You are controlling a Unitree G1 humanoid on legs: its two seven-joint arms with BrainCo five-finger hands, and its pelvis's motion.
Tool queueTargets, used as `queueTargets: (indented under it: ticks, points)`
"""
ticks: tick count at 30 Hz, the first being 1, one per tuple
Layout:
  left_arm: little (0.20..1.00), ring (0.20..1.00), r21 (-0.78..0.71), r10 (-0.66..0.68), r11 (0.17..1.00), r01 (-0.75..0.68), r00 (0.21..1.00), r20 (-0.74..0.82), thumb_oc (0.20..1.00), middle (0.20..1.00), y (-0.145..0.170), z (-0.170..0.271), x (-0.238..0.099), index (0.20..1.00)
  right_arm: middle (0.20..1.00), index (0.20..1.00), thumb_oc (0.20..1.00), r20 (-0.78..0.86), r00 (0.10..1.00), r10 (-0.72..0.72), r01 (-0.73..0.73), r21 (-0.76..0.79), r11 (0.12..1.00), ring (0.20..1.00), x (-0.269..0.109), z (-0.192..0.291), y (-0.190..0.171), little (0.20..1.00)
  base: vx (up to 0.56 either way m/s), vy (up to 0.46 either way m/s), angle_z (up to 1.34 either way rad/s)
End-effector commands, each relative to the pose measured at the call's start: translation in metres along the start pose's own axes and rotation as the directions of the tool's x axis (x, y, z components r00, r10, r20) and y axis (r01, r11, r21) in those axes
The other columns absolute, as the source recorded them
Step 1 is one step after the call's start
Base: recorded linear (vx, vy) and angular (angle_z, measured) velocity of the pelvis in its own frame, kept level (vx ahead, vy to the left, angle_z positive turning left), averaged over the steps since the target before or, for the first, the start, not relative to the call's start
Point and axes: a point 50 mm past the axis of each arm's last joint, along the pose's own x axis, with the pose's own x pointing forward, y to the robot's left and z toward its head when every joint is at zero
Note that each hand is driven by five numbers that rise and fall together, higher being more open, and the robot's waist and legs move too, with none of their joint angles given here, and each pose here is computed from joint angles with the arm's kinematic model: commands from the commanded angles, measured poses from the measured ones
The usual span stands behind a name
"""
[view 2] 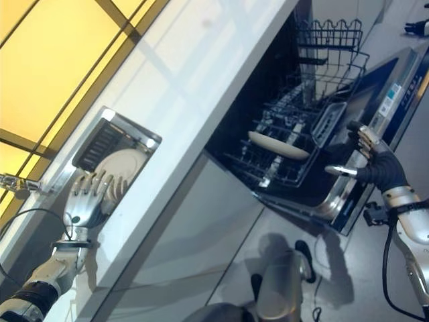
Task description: Pick up plates and place into dishwasher.
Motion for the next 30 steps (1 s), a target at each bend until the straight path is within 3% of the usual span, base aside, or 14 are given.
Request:
queueTargets:
  ticks: [1, 15, 21, 28, 29, 30]
  points:
    - [1.0, 1.0, 0.081, 0.065, 0.995, -0.061, 0.997, -0.04, 1.0, 1.0, 0.007, -0.012, 0.015, 1.0, 1.0, 1.0, 1.0, 0.151, 0.988, 0.016, -0.016, -0.003, 1.0, 1.0, 0.012, 0.033, -0.002, 1.0, -0.01, 0.035, -0.05]
    - [1.0, 1.0, 0.153, 0.095, 0.986, -0.068, 0.979, -0.179, 1.0, 1.0, 0.004, -0.02, 0.021, 1.0, 1.0, 1.0, 1.0, 0.199, 0.98, 0.006, 0.001, -0.034, 0.999, 1.0, 0.022, 0.046, -0.009, 1.0, -0.02, 0.025, -0.06]
    - [1.0, 1.0, 0.204, 0.199, 0.969, -0.142, 0.936, -0.29, 1.0, 1.0, 0.013, -0.036, 0.028, 1.0, 1.0, 1.0, 1.0, 0.211, 0.977, 0.013, -0.006, -0.036, 0.999, 1.0, 0.027, 0.048, -0.005, 1.0, -0.01, 0.017, -0.06]
    - [1.0, 1.0, 0.216, 0.291, 0.949, -0.232, 0.908, -0.302, 1.0, 1.0, 0.03, -0.038, 0.051, 1.0, 1.0, 1.0, 1.0, 0.214, 0.977, 0.012, -0.005, -0.033, 0.999, 1.0, 0.029, 0.046, -0.001, 1.0, 0.0, 0.002, 0.0]
    - [0.922, 0.922, 0.21, 0.292, 0.949, -0.235, 0.905, -0.308, 0.922, 0.922, 0.032, -0.038, 0.054, 0.922, 1.0, 1.0, 1.0, 0.215, 0.977, 0.012, -0.005, -0.033, 0.999, 1.0, 0.029, 0.046, -0.001, 1.0, 0.0, 0.0, 0.0]
    - [0.369, 0.369, 0.202, 0.293, 0.95, -0.238, 0.903, -0.315, 0.369, 0.369, 0.033, -0.039, 0.055, 0.369, 1.0, 1.0, 1.0, 0.215, 0.977, 0.013, -0.006, -0.033, 0.999, 1.0, 0.03, 0.046, 0.0, 1.0, 0.0, 0.0, 0.0]
